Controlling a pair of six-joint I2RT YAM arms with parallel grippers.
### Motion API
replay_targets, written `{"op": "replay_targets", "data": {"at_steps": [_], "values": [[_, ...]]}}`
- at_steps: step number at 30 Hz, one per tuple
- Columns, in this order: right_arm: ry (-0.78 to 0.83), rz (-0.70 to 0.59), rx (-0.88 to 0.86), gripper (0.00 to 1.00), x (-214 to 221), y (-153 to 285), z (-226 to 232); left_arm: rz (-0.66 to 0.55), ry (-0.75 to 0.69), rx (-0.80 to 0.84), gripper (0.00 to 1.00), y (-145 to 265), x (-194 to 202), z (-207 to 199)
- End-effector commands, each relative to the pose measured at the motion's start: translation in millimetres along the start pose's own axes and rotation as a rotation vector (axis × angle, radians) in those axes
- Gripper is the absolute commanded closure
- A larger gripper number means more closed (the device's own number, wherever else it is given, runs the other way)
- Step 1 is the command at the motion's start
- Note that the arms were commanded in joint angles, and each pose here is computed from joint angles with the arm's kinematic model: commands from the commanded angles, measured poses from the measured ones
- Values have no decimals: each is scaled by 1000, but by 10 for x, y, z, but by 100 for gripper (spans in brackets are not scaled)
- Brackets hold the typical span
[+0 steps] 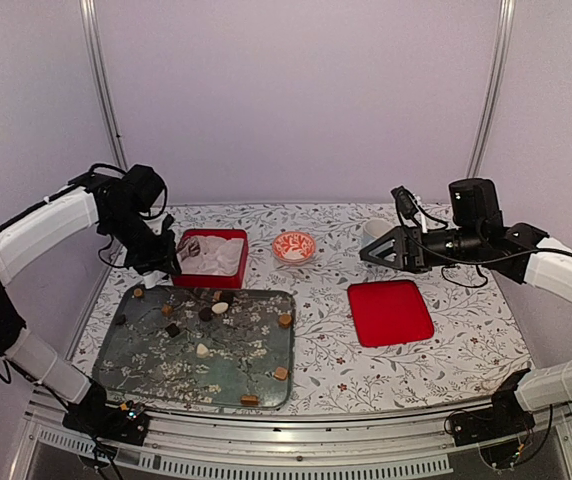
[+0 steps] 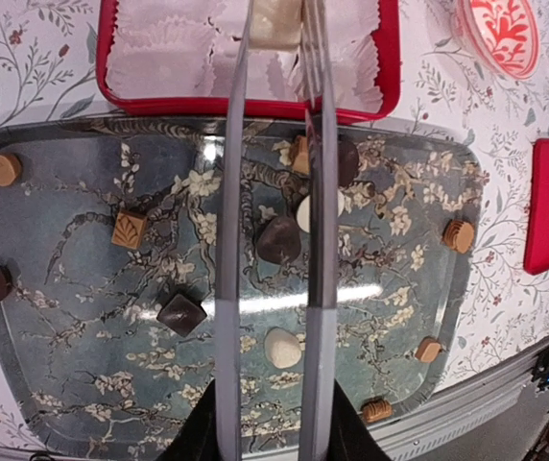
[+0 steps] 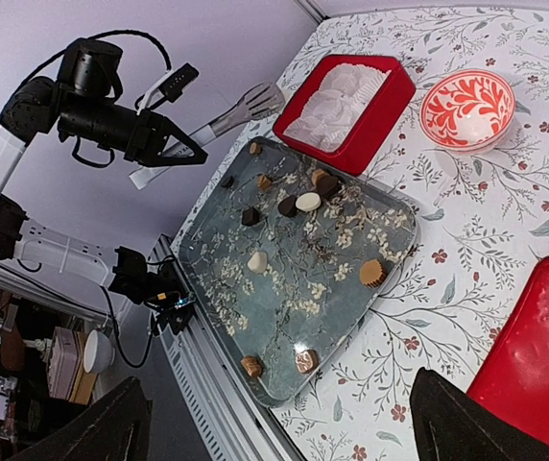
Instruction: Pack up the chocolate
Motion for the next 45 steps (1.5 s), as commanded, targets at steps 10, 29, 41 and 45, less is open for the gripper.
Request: {"op": "replay_targets", "data": {"at_steps": [10, 29, 41, 45], "values": [[6, -25, 15, 1, -161, -67, -55, 53, -83, 25, 77, -326, -332, -144], [-4, -6, 21, 1, -162, -165, -134, 155, -71, -25, 74, -592, -196, 47], [-11, -5, 15, 1, -159, -212, -162, 159, -75, -64, 69, -577, -130, 148], [-8, -7, 9, 1, -167, -224, -160, 156, -75, -58, 63, -563, -139, 130]]}}
Point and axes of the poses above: each gripper's point midway between its finger pads, its own y axis back along the fingers, its own z axis along the line the jaws close on, x = y × z, the point moved 2 cm from there along y, back along the fingers, and after that the axes turned 13 degrees about y, right-handed, at the moved point
